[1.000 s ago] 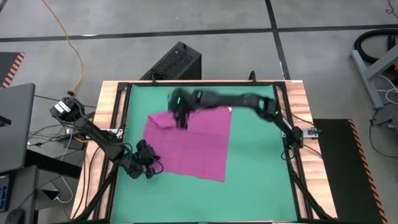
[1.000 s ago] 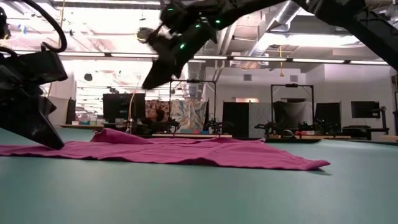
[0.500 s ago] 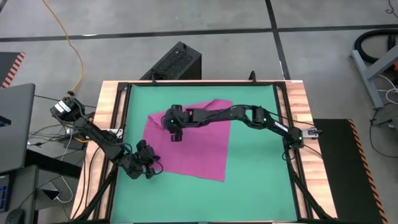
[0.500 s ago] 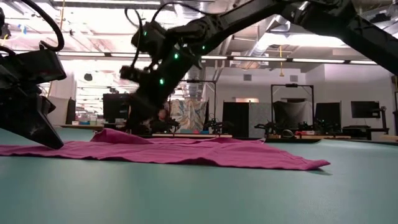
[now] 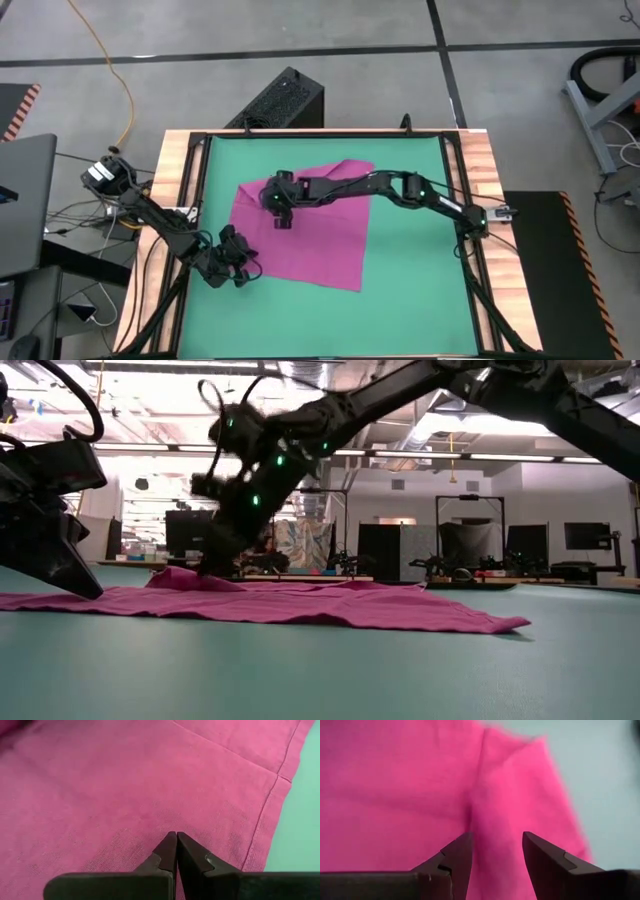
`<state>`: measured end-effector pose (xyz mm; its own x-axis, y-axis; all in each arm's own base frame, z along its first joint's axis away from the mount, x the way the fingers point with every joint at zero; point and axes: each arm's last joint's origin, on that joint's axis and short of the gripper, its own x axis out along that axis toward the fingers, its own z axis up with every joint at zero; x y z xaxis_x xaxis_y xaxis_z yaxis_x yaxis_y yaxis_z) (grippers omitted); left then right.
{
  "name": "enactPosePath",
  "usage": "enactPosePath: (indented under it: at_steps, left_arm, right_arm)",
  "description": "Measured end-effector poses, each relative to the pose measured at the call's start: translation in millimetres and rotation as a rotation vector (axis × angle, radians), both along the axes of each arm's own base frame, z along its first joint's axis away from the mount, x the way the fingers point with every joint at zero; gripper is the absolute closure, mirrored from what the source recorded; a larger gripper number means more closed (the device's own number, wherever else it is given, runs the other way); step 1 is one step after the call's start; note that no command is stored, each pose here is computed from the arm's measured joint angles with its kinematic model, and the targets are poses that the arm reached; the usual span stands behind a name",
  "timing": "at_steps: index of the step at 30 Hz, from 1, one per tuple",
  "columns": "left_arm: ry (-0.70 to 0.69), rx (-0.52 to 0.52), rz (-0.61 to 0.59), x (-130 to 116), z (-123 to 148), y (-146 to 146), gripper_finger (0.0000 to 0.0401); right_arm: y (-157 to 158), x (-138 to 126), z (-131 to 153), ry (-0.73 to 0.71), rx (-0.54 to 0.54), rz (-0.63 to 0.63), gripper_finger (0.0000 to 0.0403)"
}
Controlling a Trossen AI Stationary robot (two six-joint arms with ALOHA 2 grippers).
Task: Roll towel
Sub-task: Fold the pink towel
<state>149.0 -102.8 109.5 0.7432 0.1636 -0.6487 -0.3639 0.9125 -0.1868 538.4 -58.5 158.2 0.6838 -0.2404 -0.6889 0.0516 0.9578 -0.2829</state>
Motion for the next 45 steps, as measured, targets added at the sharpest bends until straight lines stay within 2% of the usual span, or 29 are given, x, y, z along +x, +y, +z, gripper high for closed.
enactPosePath:
  at_steps: [4, 7, 13, 14, 18, 23, 28, 34, 39, 45]
  left_arm:
    - [0.0, -0.001, 0.0, 0, 0, 0, 0.0401]
    - [0.002, -0.002, -0.002, 0, 0, 0, 0.0401]
    - [-0.001, 0.004, -0.001, 0, 0, 0, 0.0401]
    - [-0.001, 0.005, 0.0, 0, 0, 0, 0.0401]
    - [-0.002, 0.003, 0.002, 0, 0, 0, 0.0401]
    - [-0.002, 0.005, 0.0, 0, 0, 0, 0.0401]
    - [-0.005, -0.003, 0.005, 0, 0, 0, 0.0401]
    - [-0.023, -0.037, 0.011, 2, 1, -1, 0.0401]
    - [-0.022, -0.06, 0.014, 2, 2, -2, 0.0401]
    - [-0.033, -0.103, 0.007, 2, 3, -5, 0.0401]
  right_arm:
    - [0, 1, -9, 0.011, -0.034, -0.05, 0.0212]
    - [1, 2, -8, 0.005, -0.04, -0.06, 0.0239]
    - [-1, 1, 2, -0.007, -0.088, -0.107, 0.0376]
    - [-1, 1, 3, -0.004, -0.088, -0.106, 0.0387]
    - [-1, 2, 3, -0.009, -0.088, -0.107, 0.0386]
    - [-14, 3, 29, -0.076, -0.091, -0.133, 0.0396]
    - [-47, 1, 42, -0.146, -0.042, -0.234, 0.0394]
    - [-96, -10, 42, -0.225, 0.165, -0.399, 0.0372]
    - [-129, -17, 37, -0.275, 0.322, -0.426, 0.0317]
    - [-161, -24, 46, -0.41, 0.383, -0.499, 0.0237]
